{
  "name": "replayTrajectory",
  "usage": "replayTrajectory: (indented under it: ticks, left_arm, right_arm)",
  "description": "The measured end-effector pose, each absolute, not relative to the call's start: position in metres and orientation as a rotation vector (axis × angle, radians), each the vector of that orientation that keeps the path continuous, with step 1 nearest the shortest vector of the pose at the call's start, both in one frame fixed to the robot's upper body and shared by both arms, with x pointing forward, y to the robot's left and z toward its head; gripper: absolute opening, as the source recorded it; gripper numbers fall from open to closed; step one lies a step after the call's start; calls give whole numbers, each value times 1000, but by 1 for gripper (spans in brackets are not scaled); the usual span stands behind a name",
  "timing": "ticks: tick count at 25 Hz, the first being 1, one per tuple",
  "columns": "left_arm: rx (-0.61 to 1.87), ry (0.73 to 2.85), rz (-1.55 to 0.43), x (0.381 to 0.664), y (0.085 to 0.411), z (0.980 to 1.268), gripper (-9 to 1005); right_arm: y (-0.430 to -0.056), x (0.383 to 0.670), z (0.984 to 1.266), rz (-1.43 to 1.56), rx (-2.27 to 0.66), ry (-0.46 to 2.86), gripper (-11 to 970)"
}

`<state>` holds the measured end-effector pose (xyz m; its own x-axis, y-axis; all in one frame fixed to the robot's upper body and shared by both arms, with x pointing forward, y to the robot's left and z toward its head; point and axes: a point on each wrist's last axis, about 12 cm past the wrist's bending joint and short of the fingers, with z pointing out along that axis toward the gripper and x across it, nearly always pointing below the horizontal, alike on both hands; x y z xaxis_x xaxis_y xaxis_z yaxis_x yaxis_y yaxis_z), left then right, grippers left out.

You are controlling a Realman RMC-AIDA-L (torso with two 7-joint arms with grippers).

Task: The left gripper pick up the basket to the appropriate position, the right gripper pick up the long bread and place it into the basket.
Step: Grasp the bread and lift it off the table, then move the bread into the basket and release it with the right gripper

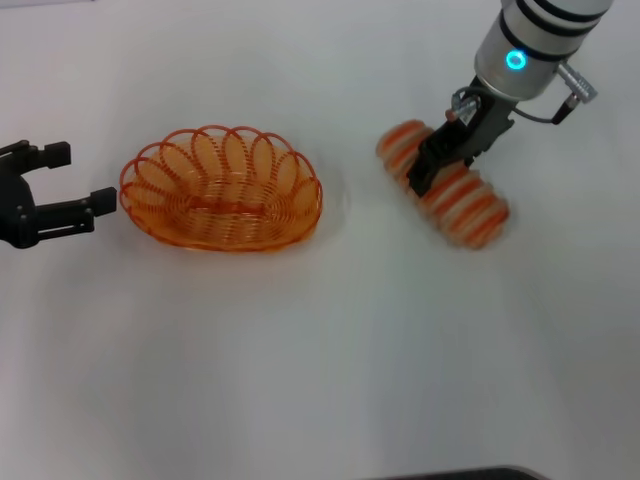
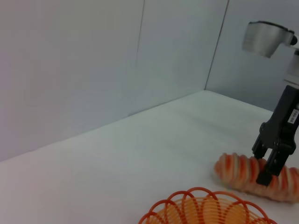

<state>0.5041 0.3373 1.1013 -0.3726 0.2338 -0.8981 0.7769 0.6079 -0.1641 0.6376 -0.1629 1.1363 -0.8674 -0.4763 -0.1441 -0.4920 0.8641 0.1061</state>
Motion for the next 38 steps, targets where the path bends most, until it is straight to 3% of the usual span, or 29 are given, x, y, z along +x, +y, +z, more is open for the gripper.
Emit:
replayTrajectory:
  ticks: [11, 25, 27, 38]
  left_arm:
    - [813, 1909, -748, 500, 343, 1103, 882]
    - [806, 1924, -809, 482, 346, 1099, 877]
    - [790, 1927, -813, 480, 347, 1097, 877]
    - [755, 1922, -810, 477, 348, 1094, 874]
  right_arm:
    - [-152, 651, 1174, 252, -970, 2679, 637]
    - [-94, 652, 1228, 406, -1485, 2126, 528]
    - [-87, 648, 1230, 437, -1543, 2082, 479]
    - [-64, 629, 1216, 495, -1734, 1989, 404]
